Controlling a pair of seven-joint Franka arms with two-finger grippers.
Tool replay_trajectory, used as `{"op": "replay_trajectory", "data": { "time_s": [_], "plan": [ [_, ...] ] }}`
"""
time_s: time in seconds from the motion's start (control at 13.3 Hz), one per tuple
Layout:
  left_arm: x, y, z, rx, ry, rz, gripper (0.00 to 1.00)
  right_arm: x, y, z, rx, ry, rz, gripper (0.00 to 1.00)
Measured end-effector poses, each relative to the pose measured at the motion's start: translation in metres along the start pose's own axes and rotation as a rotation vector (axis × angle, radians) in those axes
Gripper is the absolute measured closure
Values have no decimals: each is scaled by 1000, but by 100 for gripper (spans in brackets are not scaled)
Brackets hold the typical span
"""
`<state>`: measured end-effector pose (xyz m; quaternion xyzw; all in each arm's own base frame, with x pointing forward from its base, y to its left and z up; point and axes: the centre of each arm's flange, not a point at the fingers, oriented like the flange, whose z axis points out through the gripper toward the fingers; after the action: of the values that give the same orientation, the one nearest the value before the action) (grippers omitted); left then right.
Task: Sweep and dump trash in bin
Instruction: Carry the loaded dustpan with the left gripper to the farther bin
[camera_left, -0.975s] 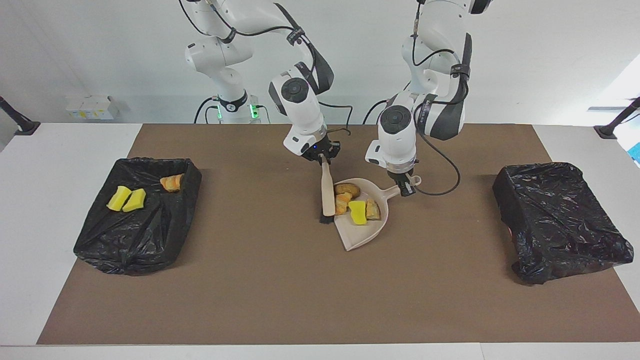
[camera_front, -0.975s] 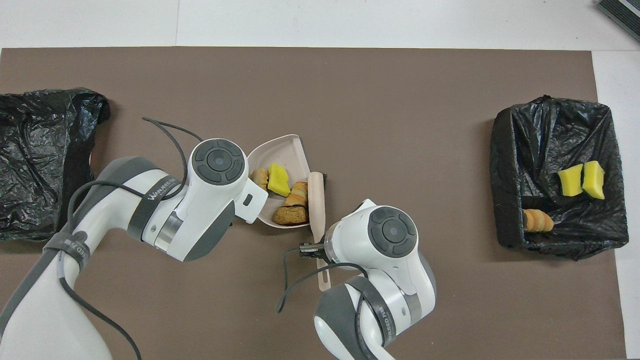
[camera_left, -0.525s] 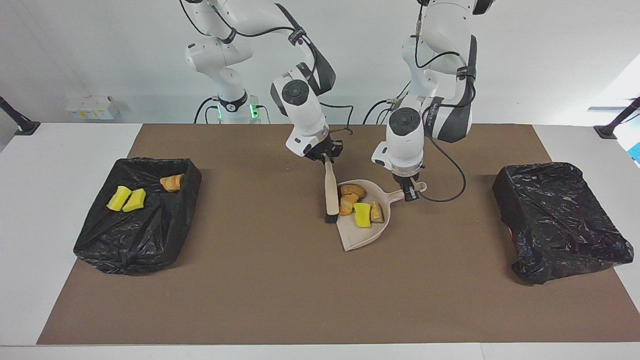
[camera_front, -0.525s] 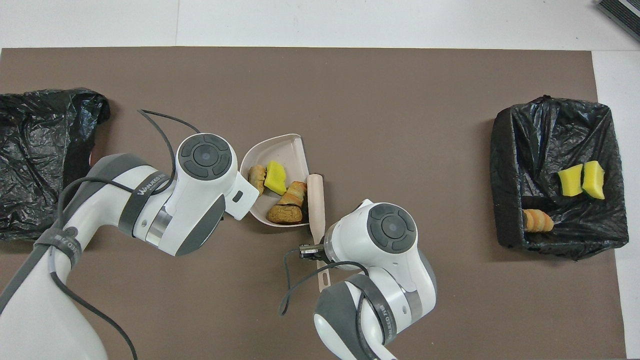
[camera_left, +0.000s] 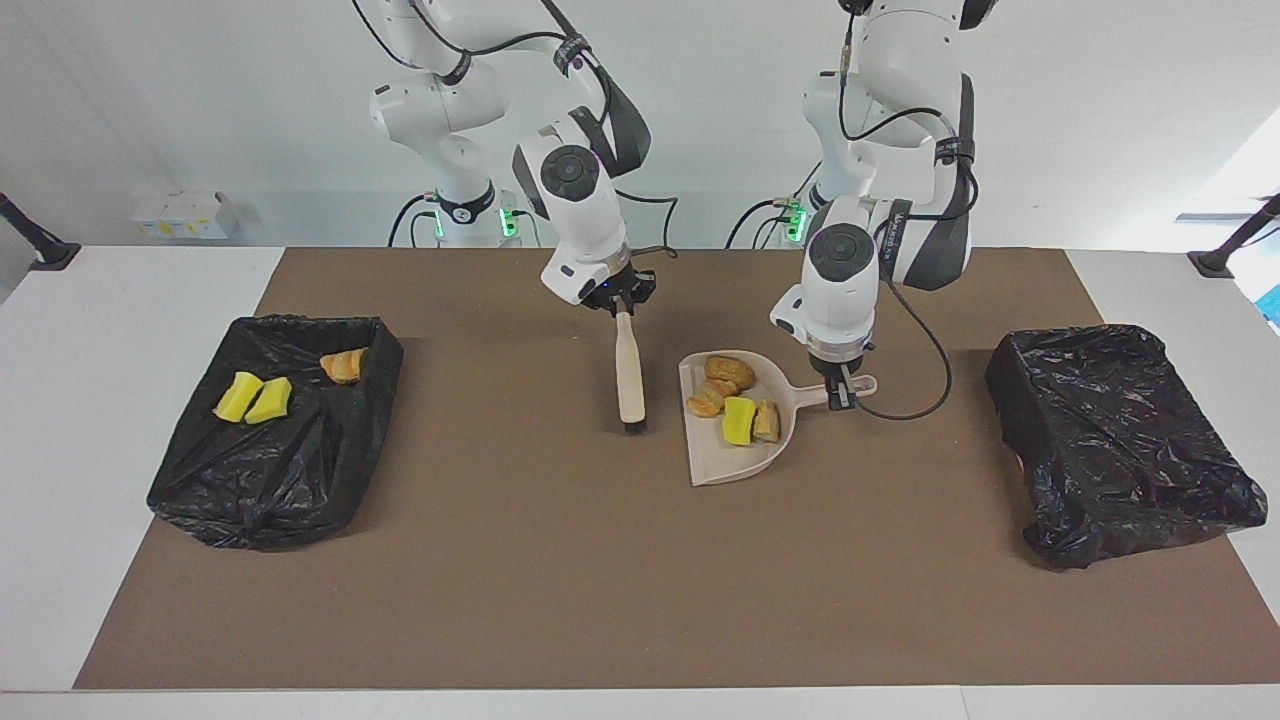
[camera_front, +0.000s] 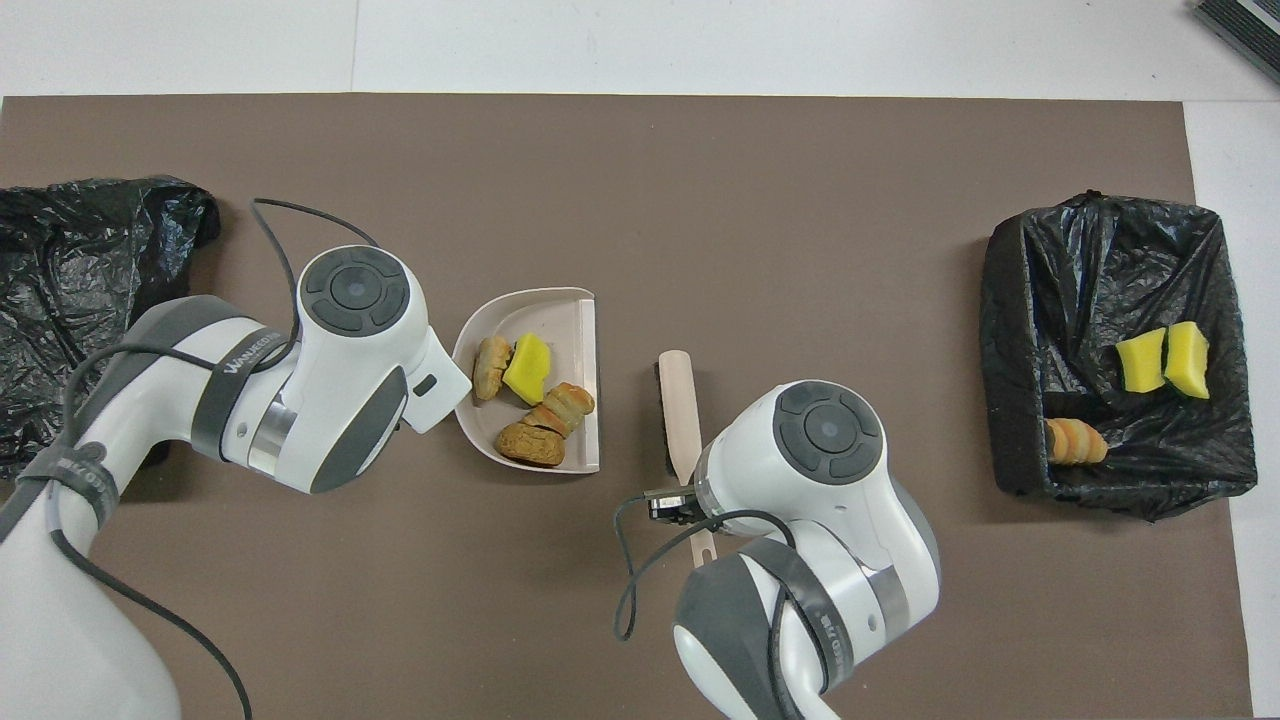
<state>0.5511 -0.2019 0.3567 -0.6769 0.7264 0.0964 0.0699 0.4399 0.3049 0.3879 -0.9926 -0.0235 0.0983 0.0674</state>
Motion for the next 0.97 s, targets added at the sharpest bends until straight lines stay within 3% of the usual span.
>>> {"op": "replay_trajectory", "data": {
  "time_s": [0.38, 0.67, 0.97],
  "plan": [
    [-95, -32, -5, 21, 17, 110, 68, -33, -32, -4, -37, 7, 0, 75],
    [-172, -55, -41, 101, 21, 162, 68, -63, -63, -2, -62, 2, -5, 75],
    [-249, -63, -72, 144, 62, 102, 68, -98, -103, 5, -95, 68, 8, 75]
  ]
}}
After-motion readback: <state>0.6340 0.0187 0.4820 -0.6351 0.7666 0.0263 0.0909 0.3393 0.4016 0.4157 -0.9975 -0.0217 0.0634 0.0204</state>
